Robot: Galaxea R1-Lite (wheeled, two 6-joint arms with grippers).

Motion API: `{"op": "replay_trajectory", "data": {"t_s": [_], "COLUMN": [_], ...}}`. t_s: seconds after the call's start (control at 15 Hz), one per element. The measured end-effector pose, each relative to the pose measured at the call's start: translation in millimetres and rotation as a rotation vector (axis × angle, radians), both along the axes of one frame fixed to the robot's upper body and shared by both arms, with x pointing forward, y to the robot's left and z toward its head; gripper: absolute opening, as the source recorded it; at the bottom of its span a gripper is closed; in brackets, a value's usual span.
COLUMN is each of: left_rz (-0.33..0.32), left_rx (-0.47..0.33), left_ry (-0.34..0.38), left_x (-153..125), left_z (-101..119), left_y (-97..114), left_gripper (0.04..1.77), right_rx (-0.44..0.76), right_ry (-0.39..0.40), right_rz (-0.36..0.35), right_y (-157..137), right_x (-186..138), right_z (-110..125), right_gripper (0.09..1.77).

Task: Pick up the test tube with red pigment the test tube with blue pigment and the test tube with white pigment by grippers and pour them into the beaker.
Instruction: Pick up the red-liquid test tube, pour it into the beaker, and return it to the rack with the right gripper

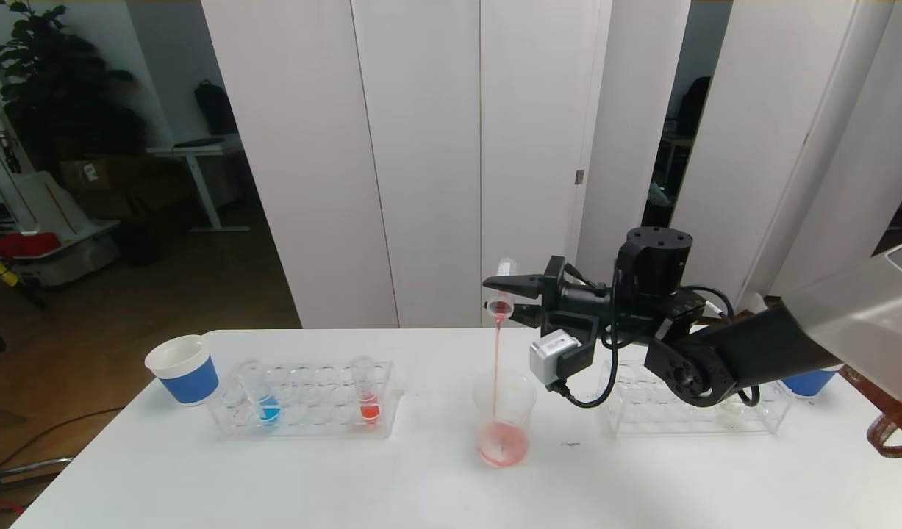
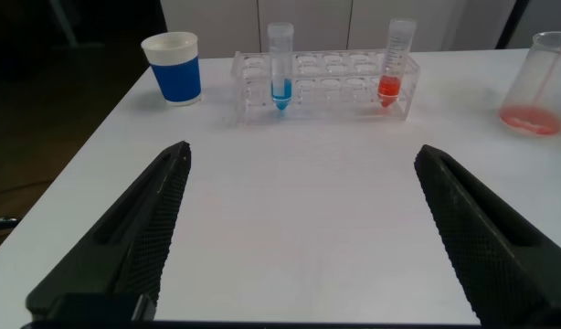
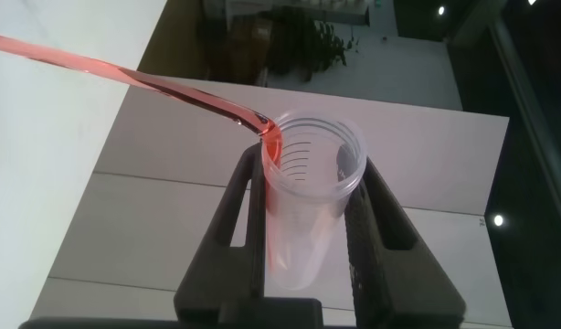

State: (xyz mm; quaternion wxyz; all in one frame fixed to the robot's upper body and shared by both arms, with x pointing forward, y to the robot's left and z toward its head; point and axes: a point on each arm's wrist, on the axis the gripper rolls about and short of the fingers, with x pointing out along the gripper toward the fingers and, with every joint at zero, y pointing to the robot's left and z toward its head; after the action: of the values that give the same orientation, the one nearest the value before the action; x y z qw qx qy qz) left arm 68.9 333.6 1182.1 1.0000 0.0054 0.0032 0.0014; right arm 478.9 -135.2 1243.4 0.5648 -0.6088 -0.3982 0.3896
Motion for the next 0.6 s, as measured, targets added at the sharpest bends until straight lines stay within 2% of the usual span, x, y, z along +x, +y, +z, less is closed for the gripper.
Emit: {"op": "replay_trajectory", "data": {"t_s": [0.6], "left_rz": [0.0], "left_rx": [0.0], "left_ry": [0.0], "left_x": [0.0], "left_z": [0.0], "left_y": [0.0], "left_gripper": [1.75], "right_rx": [-0.01], "right_ry": [-0.043], "right_rz": [-0.006], "right_y": [-3.9], "right_x": [-1.4], "right_z": [4.1], "right_gripper": [0.58]}}
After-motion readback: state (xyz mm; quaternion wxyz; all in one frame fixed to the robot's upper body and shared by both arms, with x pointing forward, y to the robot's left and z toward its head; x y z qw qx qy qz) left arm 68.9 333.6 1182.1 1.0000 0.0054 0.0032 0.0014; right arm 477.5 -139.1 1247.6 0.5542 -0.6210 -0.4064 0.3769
